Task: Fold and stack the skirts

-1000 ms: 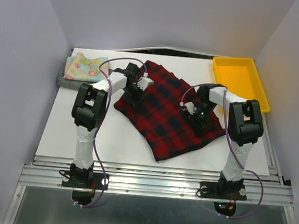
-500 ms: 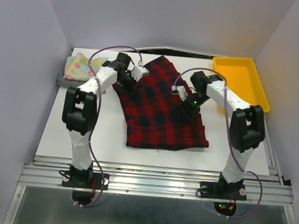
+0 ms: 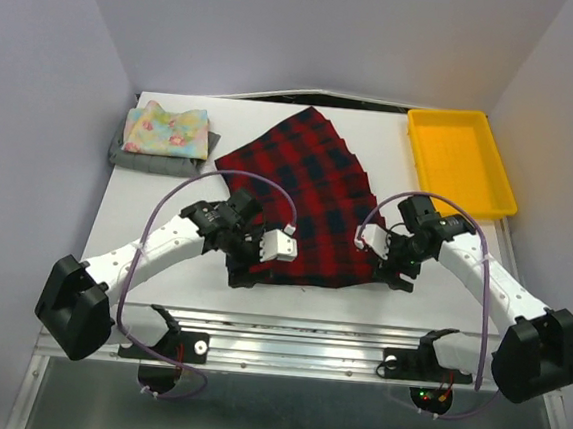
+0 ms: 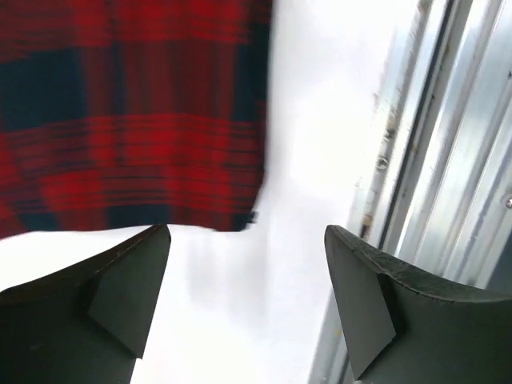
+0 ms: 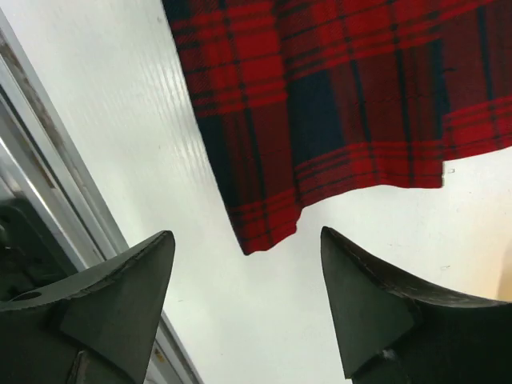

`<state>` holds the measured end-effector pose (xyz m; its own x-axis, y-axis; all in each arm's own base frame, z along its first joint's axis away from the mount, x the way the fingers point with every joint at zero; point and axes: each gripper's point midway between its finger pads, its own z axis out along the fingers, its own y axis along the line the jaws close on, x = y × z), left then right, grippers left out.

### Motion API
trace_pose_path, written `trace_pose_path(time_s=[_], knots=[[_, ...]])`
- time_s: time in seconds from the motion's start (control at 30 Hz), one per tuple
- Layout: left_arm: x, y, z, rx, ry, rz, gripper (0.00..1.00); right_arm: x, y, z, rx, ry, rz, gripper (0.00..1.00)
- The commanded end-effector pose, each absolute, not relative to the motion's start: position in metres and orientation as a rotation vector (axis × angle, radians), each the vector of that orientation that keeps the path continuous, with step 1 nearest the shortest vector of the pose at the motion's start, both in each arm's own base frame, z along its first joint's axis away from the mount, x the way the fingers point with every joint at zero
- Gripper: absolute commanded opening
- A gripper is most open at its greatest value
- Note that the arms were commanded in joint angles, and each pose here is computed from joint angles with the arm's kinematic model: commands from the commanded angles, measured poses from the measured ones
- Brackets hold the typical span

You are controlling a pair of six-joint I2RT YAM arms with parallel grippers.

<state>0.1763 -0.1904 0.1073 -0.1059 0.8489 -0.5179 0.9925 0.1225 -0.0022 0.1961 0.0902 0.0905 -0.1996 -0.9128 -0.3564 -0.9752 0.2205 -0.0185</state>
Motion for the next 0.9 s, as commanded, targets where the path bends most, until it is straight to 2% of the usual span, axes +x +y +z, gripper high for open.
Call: trace_pose_path(time_s=[0.0,0.13,0.23,0.3,0.33,0.4,0.43,0.53,0.67,0.77,0.8,0.87], knots=[[0.181,-0.191,0.103,1.685,2.032,-0.413,0.9,0.224,0.09,0.093,-1.838,1.961,0.117,0.8],[0.189,-0.186,0.091,1.666,2.039,-0.341,0.9,0.219,0.098,0.082,-1.889,1.842,0.105,0.84],[0.19,-0.19,0.083,1.687,2.009,-0.314,0.9,0.215,0.099,0.066,-1.908,1.843,0.121,0.83],[0.189,-0.196,0.078,1.709,1.991,-0.318,0.9,0.219,0.1,0.054,-1.906,1.853,0.108,0.77],[0.19,-0.198,0.073,1.724,1.993,-0.317,0.89,0.222,0.101,0.051,-1.879,1.869,0.1,0.68],[0.187,-0.2,0.066,1.757,1.989,-0.307,0.87,0.237,0.103,0.052,-1.84,1.869,0.058,0.58],[0.187,-0.201,0.062,1.778,1.995,-0.306,0.86,0.24,0.104,0.05,-1.819,1.9,0.062,0.49],[0.183,-0.203,0.056,1.822,1.991,-0.312,0.83,0.254,0.107,0.061,-1.792,1.901,0.034,0.42],[0.177,-0.203,0.041,1.872,1.99,-0.308,0.81,0.258,0.108,0.074,-1.786,1.869,0.014,0.24],[0.176,-0.198,0.025,1.905,2.019,-0.267,0.72,0.257,0.106,0.08,-1.789,1.868,0.003,0.15],[0.179,-0.196,0.024,1.897,2.029,-0.239,0.6,0.257,0.106,0.083,-1.789,1.868,0.001,0.12],[0.184,-0.198,0.027,1.873,2.039,-0.22,0.44,0.26,0.105,0.093,-1.779,1.868,-0.012,0.04]])
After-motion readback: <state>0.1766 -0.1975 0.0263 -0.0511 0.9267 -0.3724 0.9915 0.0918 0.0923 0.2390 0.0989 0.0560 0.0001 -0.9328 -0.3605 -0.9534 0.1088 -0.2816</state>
